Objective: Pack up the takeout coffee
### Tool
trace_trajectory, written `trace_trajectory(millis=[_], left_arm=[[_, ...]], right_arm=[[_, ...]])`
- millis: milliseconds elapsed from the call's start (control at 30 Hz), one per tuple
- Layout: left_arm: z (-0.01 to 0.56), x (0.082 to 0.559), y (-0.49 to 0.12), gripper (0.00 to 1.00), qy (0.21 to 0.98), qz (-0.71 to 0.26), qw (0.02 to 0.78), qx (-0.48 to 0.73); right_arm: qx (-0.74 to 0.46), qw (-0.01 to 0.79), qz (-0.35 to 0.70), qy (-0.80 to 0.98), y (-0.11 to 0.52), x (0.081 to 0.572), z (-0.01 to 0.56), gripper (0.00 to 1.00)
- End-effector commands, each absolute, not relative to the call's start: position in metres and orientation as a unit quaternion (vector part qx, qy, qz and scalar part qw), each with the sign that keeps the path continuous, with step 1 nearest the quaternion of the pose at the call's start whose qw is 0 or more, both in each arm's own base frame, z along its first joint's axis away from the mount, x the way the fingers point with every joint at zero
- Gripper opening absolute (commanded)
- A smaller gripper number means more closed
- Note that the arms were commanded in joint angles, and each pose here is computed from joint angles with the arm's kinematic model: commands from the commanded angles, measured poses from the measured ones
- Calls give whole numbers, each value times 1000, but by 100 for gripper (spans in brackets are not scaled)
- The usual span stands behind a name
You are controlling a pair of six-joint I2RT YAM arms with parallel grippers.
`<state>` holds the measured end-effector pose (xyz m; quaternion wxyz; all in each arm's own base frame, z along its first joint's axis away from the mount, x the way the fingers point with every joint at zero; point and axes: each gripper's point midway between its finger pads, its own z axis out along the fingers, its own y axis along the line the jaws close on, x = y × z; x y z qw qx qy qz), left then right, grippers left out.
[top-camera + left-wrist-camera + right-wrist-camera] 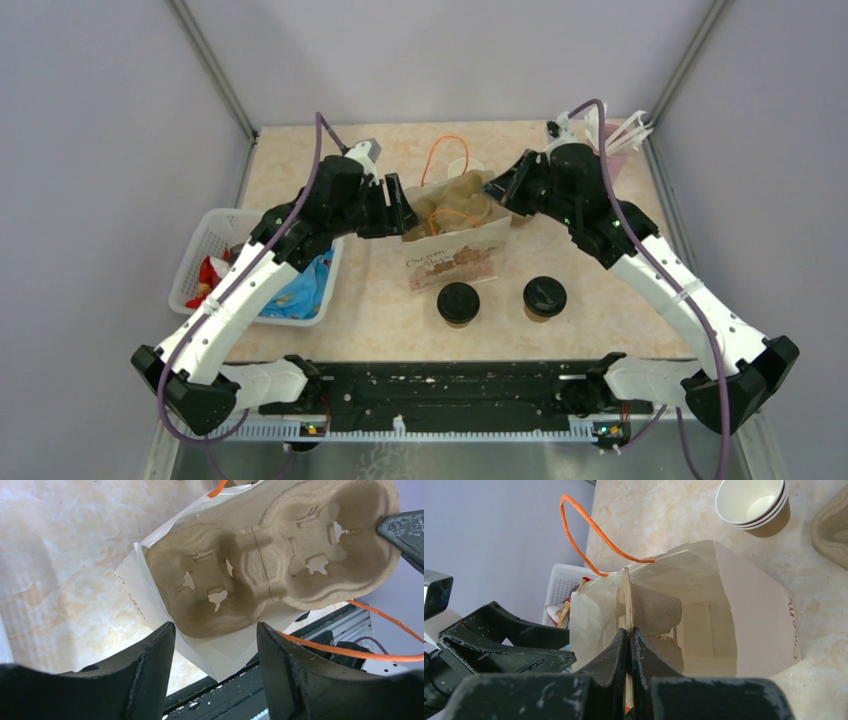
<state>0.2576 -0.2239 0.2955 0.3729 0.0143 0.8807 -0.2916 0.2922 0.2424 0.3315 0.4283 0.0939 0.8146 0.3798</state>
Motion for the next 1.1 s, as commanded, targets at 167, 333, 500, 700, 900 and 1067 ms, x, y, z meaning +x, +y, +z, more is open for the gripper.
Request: trace_trajectory(millis=[167,333,500,700,900,1067], left_arm=[[299,267,-223,60,872,-284,398,34],[297,266,-224,59,872,-286,395,37],[295,266,-226,59,872,-289,392,39],[296,267,-231,58,870,-296,390,47],[296,267,-231,57,870,-296,391,48],[295,267,-231,56,871,-294,390,50]], right_arm=[[83,429,399,806,249,298,332,0],[82,425,403,806,250,300,330,0],[81,424,410,804,253,301,329,0],[85,423,413,802,251,302,329,0],[87,418,421,800,253,302,328,0],[87,414,425,800,254,303,327,0]])
